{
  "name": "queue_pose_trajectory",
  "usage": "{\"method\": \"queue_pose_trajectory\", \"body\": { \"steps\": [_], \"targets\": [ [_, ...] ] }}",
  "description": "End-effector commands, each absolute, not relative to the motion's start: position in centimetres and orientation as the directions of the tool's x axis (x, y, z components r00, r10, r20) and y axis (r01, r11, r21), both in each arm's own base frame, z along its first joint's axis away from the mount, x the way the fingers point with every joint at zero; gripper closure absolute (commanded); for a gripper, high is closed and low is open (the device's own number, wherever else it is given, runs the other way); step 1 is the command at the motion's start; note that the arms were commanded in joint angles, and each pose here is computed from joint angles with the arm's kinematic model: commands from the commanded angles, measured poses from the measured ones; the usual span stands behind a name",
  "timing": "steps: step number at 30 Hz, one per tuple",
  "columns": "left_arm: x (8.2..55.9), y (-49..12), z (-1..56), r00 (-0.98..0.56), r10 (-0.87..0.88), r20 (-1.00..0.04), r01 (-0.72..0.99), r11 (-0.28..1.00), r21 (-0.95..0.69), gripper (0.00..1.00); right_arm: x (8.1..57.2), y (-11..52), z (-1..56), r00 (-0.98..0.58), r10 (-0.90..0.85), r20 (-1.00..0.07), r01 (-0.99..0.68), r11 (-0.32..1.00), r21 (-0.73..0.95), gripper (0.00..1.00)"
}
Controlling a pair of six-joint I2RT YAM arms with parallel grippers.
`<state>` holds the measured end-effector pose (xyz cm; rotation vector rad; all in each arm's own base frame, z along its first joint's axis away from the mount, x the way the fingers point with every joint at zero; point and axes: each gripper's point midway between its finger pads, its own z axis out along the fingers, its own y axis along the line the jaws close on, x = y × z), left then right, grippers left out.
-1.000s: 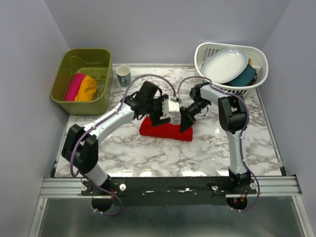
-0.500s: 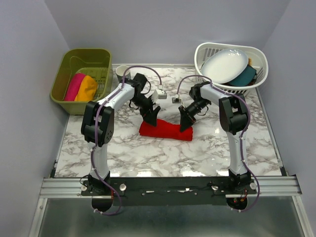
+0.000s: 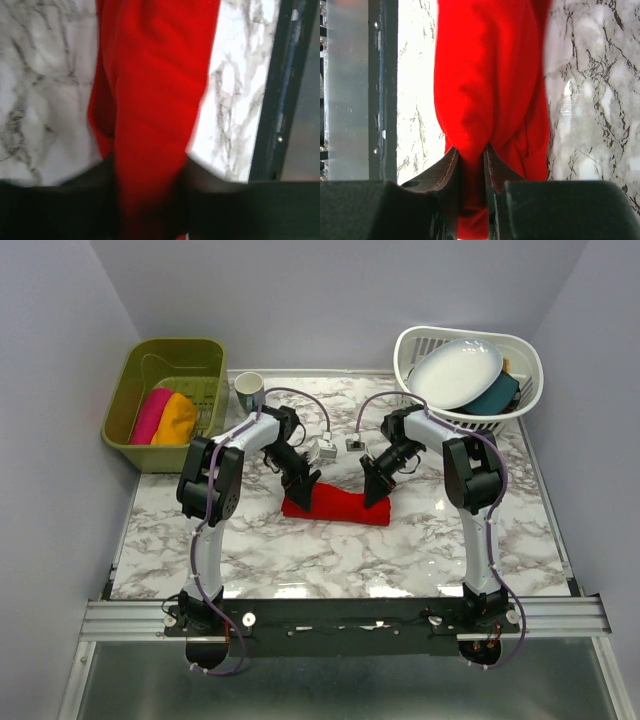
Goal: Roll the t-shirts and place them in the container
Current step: Roll the T-shirt to the center of the board.
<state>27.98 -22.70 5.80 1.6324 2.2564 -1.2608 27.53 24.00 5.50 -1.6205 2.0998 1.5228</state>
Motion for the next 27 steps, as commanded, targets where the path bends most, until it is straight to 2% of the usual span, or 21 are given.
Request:
{"method": "queue_pose_trajectory", "body": {
  "steps": [1,4,8,13,16,23,27],
  "targets": [
    [25.1,-22.7,5.8,-0.471,0.757,-0.453,0.712,0.023,-0.701,0.98,24.6,23.3,7.8,-0.515,-0.709,-0.483,-0.664,-0.026,0.747,0.73],
    [24.0,-22.7,6.6,-0.512,0.756,-0.407,0.642,0.023,-0.766,1.00,24.1,23.4,8.4,-0.549,-0.694,-0.467,-0.638,-0.012,0.770,0.73],
    [22.3,-22.2,7.7,-0.530,0.744,-0.407,0.624,0.018,-0.781,1.00,22.7,23.2,9.0,-0.579,-0.693,-0.431,-0.604,0.010,0.797,0.74],
    [19.3,-21.1,8.7,-0.611,0.710,-0.349,0.540,0.052,-0.840,1.00,21.5,23.6,11.5,-0.575,-0.664,-0.479,-0.626,-0.020,0.779,0.75],
    [18.1,-20.8,8.8,-0.642,0.700,-0.312,0.497,0.071,-0.865,1.00,22.6,24.5,12.1,-0.596,-0.635,-0.491,-0.620,-0.024,0.784,0.76],
    [20.7,-20.4,7.0,-0.717,0.657,-0.234,0.422,0.140,-0.896,1.00,26.1,25.9,8.3,-0.637,-0.637,-0.434,-0.570,0.009,0.822,0.74],
    [22.8,-20.4,6.0,-0.748,0.631,-0.206,0.394,0.174,-0.902,1.00,26.2,25.0,5.9,-0.606,-0.689,-0.397,-0.575,0.035,0.817,0.73]
  ]
}}
